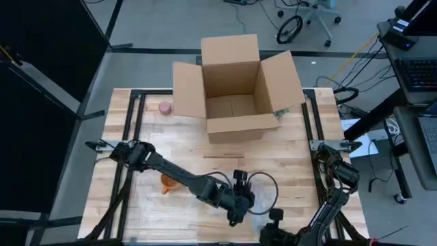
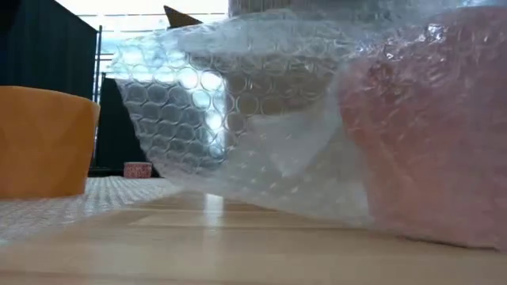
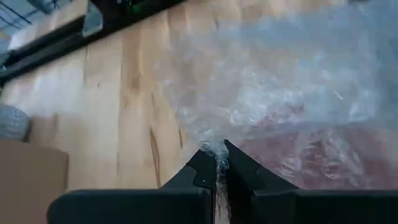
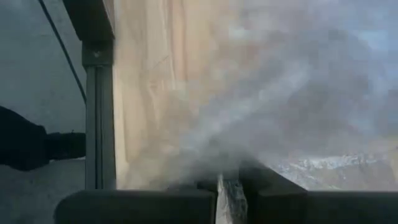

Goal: Wrap mug
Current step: Wrap the pink cup with the bubble wrap

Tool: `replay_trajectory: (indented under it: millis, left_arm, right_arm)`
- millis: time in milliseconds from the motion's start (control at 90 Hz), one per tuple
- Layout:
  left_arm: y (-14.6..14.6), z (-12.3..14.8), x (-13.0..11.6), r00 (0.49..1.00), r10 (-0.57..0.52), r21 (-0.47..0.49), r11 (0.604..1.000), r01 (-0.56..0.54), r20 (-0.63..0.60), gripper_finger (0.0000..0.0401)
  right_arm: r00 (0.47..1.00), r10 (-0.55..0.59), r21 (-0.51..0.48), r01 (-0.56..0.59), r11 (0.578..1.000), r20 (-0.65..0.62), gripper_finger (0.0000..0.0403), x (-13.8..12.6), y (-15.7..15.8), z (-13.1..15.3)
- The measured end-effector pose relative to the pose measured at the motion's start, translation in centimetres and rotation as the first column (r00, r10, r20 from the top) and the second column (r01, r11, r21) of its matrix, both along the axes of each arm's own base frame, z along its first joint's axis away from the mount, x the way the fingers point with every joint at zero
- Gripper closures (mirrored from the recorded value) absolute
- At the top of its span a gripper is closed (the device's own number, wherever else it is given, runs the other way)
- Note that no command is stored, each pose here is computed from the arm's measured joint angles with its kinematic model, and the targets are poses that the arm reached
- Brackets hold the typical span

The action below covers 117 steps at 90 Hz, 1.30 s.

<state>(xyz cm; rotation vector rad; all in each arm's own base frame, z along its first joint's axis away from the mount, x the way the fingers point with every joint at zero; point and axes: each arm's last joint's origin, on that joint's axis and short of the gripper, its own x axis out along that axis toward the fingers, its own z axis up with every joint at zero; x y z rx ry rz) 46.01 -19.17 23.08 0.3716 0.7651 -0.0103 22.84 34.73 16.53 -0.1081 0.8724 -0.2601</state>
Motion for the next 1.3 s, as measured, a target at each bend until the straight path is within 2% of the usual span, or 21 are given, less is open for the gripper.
replay_trajectory:
  millis: [189,367,544,756,867,989,1067,1156,1233,1300]
  left_arm:
    - [0.9,-2.4,0.2,1.0,-0.01,-0.068,0.998,0.009,-0.014,0.0401]
    - [1.0,-3.1,0.1,1.0,-0.017,-0.076,0.997,0.016,-0.018,0.0401]
    - [1.0,-3.1,0.2,1.0,-0.025,-0.077,0.997,0.024,-0.012,0.0401]
    - [0.8,-3.1,0.2,0.999,-0.047,-0.08,0.996,0.047,-0.001,0.0401]
    - [0.8,-3.1,0.2,0.999,-0.048,-0.079,0.996,0.047,-0.002,0.0401]
    - [0.8,-3.2,0.2,0.999,-0.048,-0.078,0.996,0.048,-0.003,0.0401]
    - [0.9,-3.2,0.2,0.999,-0.047,-0.077,0.996,0.047,-0.004,0.0401]
    - [0.9,-3.2,0.2,0.999,-0.047,-0.077,0.996,0.047,-0.005,0.0401]
    - [0.9,-3.2,0.2,0.999,-0.047,-0.077,0.996,0.047,-0.004,0.0401]
    - [0.9,-3.2,0.2,0.999,-0.047,-0.077,0.996,0.047,-0.005,0.0401]
  right_arm:
    - [1.0,-0.009,0.013,0.009,1.0,-0.003,0.0403,0.0,0.0,0.0]
    - [0.995,-0.02,0.086,0.029,0.996,-0.1,0.0395,0.0,0.0,-0.2]
    - [0.977,-0.056,0.149,0.088,0.985,-0.205,0.0331,-0.3,-0.2,0.0]
    - [0.946,-0.078,0.263,0.166,0.95,-0.316,0.0244,-1.8,-0.6,3.0]
    - [0.927,-0.07,0.285,0.185,0.941,-0.37,0.022,-3.1,-0.9,4.4]
    - [0.912,-0.107,0.262,0.223,0.939,-0.396,0.0215,-4.6,-1.8,6.3]
    - [0.92,-0.116,0.293,0.235,0.927,-0.374,0.0219,-5.3,-2.6,8.3]
    - [0.955,-0.1,0.356,0.199,0.913,-0.278,0.0228,-5.7,-3.6,10.9]
    - [0.989,-0.091,0.385,0.129,0.914,-0.115,0.0235,-5.4,-4.3,12.9]
    - [0.995,-0.076,0.347,0.051,0.936,0.058,0.0241,-4.8,-4.7,14.0]
